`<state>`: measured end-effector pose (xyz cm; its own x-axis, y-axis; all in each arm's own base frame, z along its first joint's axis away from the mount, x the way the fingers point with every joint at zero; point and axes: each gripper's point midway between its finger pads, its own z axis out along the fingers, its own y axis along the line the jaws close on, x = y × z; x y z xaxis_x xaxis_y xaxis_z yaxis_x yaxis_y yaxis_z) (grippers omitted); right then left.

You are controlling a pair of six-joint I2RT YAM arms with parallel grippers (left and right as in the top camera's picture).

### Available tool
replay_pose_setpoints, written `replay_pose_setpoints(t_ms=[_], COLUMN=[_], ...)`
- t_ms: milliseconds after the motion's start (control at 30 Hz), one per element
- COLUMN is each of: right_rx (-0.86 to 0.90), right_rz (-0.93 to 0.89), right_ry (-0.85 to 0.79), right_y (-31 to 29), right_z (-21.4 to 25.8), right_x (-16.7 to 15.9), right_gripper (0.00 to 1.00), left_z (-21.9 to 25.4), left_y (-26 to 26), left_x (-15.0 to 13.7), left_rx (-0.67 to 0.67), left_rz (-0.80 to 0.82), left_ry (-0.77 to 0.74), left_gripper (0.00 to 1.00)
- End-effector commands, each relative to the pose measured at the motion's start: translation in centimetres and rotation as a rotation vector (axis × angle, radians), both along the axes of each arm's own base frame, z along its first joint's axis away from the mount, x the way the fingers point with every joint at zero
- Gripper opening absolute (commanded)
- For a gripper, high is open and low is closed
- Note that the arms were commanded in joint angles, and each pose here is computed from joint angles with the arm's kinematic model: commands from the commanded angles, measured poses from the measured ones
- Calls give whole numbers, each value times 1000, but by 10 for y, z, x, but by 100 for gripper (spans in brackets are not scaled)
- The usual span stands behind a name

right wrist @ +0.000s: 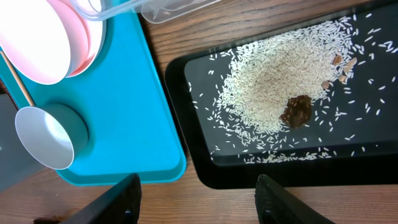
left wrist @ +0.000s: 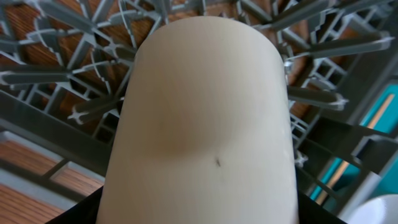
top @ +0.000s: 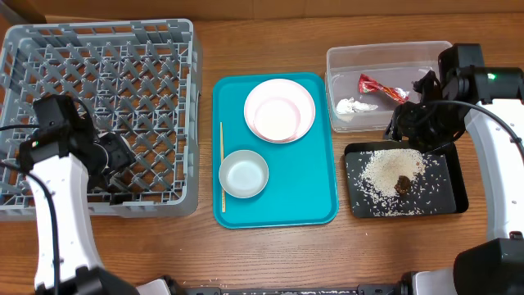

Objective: Sort waste into correct bins and load items into the dishwasher
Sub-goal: 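Place the paper cup upside down in the dish rack with the left gripper, then reach the left gripper to the teal tray and grasp the small white bowl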

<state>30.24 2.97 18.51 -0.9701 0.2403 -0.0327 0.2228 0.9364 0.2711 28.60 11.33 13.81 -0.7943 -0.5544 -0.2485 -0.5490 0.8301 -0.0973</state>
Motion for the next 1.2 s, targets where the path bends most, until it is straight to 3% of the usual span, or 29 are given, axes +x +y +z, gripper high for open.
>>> replay_pose_setpoints(t_ms=[0,67,100,167,200,267,533,733,800,900,1033,1167], right_rx=[-13,-13,-13,-12,-12,-12,-12,-13,-13,-12,-4,-4], right_rz=[9,9,9,9,9,9,9,9,9,9,5,2], right_ry=[-39,-38,-38,-38,-38,-35,-28,-30,-31,-30,-27,-28], right_y=[-1,-1,-1,-1,-1,-1,-1,-1,-1,-1,1,1], right_z=[10,10,10,10,10,10,10,10,10,10,10,10], right_x=[-1,-1,-1,-1,-1,-2,-3,-3,-3,-3,-3,-3], right_gripper=[61,61,61,61,61,60,61,62,67,85,100,100], left_z=[-6,-14,-16,-21,-22,-19,60,112,117,115,107,93], left_y=[3,3,3,5,7,12,22,-12,-34,-75,-134,-204], left_x=[5,6,6,8,10,17,62,71,70,69,68,56], left_rx=[-7,-17,-21,-20,-11,1,-7,-65,-76,-100,-84,-82], left_rz=[-13,-13,-12,-12,-10,-4,18,-84,-147,-254,-420,-599], left_ry=[18,41,49,57,54,24,-202,-288,-289,-260,-219,-174], left_gripper=[9,16,25,48,73,98,100,100,100,100,100,100])
